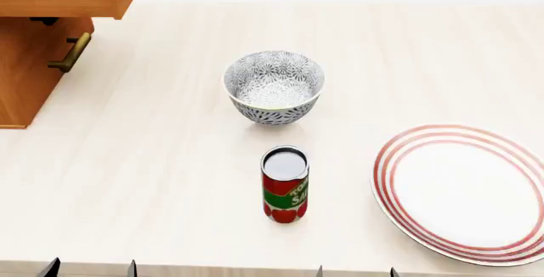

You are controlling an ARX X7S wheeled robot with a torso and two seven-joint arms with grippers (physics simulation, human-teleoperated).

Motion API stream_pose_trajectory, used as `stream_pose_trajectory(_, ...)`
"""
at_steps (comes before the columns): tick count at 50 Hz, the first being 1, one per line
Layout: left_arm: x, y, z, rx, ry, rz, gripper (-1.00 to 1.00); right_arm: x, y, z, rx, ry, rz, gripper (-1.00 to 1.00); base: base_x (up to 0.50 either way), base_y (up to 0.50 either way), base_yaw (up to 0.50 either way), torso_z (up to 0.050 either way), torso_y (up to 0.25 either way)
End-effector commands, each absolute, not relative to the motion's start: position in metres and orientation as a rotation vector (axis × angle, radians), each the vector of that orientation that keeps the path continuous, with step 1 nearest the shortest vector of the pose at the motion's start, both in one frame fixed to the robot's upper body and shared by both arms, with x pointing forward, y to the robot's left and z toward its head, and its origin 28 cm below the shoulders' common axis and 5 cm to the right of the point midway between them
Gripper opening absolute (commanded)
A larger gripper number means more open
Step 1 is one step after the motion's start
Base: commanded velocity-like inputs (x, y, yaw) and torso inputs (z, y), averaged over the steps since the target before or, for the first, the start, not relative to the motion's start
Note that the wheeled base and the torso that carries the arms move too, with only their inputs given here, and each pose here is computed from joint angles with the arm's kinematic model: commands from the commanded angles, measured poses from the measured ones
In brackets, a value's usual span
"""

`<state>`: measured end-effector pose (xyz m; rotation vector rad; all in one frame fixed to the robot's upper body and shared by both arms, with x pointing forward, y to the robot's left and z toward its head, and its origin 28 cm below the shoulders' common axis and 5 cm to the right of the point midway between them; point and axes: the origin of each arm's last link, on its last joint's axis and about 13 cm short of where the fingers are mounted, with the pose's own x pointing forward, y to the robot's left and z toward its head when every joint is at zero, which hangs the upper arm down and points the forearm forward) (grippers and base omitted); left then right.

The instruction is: Put the bowl on top of the cabinet.

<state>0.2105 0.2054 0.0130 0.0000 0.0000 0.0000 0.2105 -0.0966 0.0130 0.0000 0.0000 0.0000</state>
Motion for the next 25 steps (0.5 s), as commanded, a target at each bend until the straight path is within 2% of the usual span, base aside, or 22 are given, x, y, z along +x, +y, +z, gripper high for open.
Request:
stream_pose_trajectory(1, 0.212, 0.205, 0.011, -0.001, 0.002, 0.000, 1.00, 0.210, -0.096, 0.014, 0.018, -0.014, 0.016, 1.00, 0.00, 0.00, 0.00, 0.000, 0.000)
stream_pose_trajectory(12, 0.210, 0.203, 0.011, 0.037, 0.031, -0.017, 1.00, 0.212, -0.097, 0.013, 0.011, -0.012, 0.003, 1.00, 0.00, 0.00, 0.00, 0.000, 0.000)
stream_pose_trajectory(14, 0.209, 0.203, 0.019, -0.015, -0.022, -0.026, 1.00, 0.211, -0.097, 0.014, 0.013, -0.012, -0.008, 1.00, 0.00, 0.00, 0.00, 0.000, 0.000)
stream_pose_trajectory(25, 0.204, 0.203, 0.045, 0.018, -0.072, -0.012, 1.00, 0.210, -0.099, 0.029, -0.009, -0.077, -0.040, 1.00, 0.00, 0.00, 0.00, 0.000, 0.000)
